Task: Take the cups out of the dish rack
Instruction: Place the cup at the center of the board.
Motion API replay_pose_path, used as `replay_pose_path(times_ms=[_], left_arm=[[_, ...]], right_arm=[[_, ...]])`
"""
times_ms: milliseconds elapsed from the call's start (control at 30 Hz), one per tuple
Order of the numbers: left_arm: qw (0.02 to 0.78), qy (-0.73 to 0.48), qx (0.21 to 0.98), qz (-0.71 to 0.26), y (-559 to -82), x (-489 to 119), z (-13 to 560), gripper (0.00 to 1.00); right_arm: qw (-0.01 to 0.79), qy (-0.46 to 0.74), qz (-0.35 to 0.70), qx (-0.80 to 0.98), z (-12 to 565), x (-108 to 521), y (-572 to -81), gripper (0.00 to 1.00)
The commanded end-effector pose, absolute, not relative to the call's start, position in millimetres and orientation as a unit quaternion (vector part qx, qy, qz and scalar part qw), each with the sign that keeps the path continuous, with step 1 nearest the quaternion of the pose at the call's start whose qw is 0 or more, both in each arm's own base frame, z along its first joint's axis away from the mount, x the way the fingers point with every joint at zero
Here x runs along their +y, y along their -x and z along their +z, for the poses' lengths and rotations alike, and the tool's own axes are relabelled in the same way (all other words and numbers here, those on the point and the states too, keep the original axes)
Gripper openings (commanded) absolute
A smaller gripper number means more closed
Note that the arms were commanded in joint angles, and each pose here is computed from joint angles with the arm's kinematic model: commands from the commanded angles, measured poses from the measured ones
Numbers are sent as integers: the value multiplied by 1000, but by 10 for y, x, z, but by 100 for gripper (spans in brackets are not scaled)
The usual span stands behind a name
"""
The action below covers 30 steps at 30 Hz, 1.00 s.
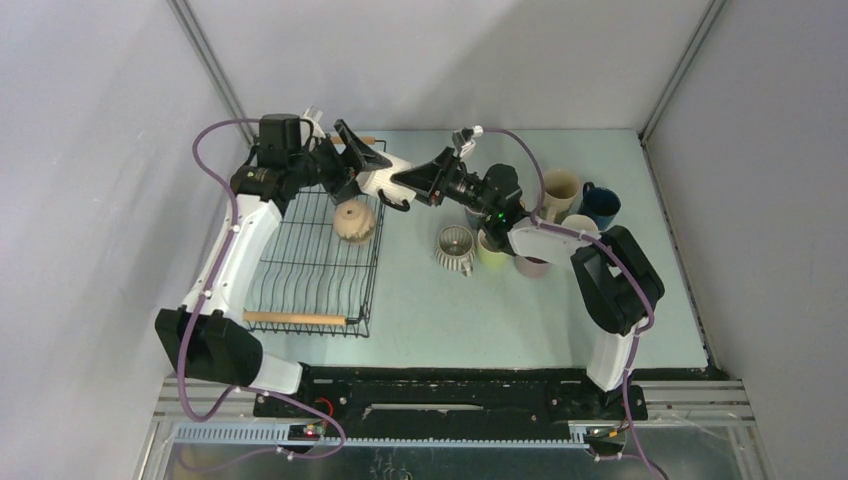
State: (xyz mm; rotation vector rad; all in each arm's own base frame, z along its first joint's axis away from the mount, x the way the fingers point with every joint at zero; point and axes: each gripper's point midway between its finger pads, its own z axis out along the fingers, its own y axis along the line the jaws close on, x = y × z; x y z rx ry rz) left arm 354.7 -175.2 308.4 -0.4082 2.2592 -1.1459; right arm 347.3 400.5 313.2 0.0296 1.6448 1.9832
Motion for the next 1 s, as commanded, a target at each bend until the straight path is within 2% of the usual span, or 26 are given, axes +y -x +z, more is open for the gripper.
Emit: replay_pose_path(times_ms=[0,167,233,300,400,500,600,667,967], left_arm=[[289,120,799,-513,-3394,-1955,3459,8],[276,131,784,-541,-3362,-2004,3462,9],[273,132,778,-550,-3349,-2023,3471,15],[272,132,774,-557,-3333,-2031,3489,27],[271,132,766,-568,-3306,-2046,3537,51],[272,129,755,-583,-3280,-2062,3604,80],[269,130,742,-600,-3252,-2083,3667,96],[267,130,733,-612,-3240,-2094,3709,100],[268,120,707,-643,-3166,-2116,3870,100]], right_arm=[[312,38,785,534,3841,3863,-3187,39],[316,43,788,527,3944,3825,-3130,20],[318,46,789,524,3981,3811,-3108,10],[320,48,790,521,4018,3798,-3091,0],[327,48,791,515,4069,3765,-3070,0],[337,51,791,508,4131,3723,-3041,0],[345,54,791,502,4195,3675,-3020,0],[352,53,791,497,4243,3630,-3006,0],[381,54,785,485,4399,3413,-2945,0]])
